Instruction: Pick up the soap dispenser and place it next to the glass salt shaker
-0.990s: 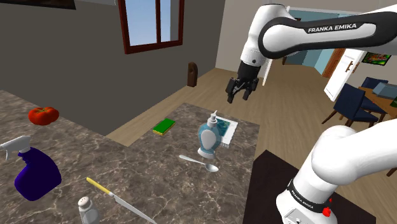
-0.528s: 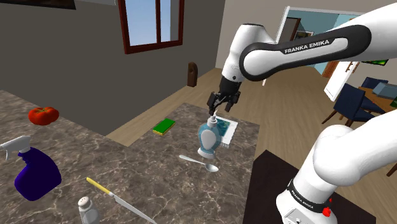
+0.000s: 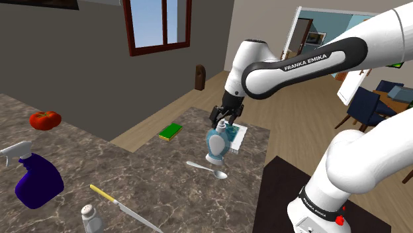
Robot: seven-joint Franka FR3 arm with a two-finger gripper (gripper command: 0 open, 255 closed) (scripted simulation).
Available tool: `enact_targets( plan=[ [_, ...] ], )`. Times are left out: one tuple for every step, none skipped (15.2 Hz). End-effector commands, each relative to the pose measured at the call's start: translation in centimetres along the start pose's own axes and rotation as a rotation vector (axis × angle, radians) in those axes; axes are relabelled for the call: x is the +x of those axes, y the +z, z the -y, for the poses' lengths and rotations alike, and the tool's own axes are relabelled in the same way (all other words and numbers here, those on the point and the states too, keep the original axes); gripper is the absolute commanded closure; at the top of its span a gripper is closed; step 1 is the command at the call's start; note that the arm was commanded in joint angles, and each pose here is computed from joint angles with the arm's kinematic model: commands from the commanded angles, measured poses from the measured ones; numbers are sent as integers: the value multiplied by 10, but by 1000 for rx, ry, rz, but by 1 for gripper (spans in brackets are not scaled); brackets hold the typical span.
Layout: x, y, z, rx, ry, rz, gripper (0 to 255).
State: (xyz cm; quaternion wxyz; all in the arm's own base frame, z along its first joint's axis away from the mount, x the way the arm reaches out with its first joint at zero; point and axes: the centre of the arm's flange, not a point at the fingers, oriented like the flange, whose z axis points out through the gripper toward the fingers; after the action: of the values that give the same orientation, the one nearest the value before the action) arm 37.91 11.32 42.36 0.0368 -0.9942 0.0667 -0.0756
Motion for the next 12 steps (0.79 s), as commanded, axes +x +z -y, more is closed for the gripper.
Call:
enact_targets(
  plan=[
    [0,7,-1,0,0,-1,0],
    [0,7,-1,0,0,-1,0],
    [0,7,-1,0,0,-1,0],
    [0,7,-1,0,0,-1,0],
    [0,7,-1,0,0,-1,0],
    [0,7,-1,0,0,-1,0],
    [0,7,-1,0,0,-1,0],
    [0,7,-1,0,0,-1,0],
    [0,7,-1,0,0,-1,255],
    [0,7,-1,0,0,-1,255],
    [0,7,-1,0,0,-1,255],
    [0,8,-1,0,0,-1,255]
  ],
)
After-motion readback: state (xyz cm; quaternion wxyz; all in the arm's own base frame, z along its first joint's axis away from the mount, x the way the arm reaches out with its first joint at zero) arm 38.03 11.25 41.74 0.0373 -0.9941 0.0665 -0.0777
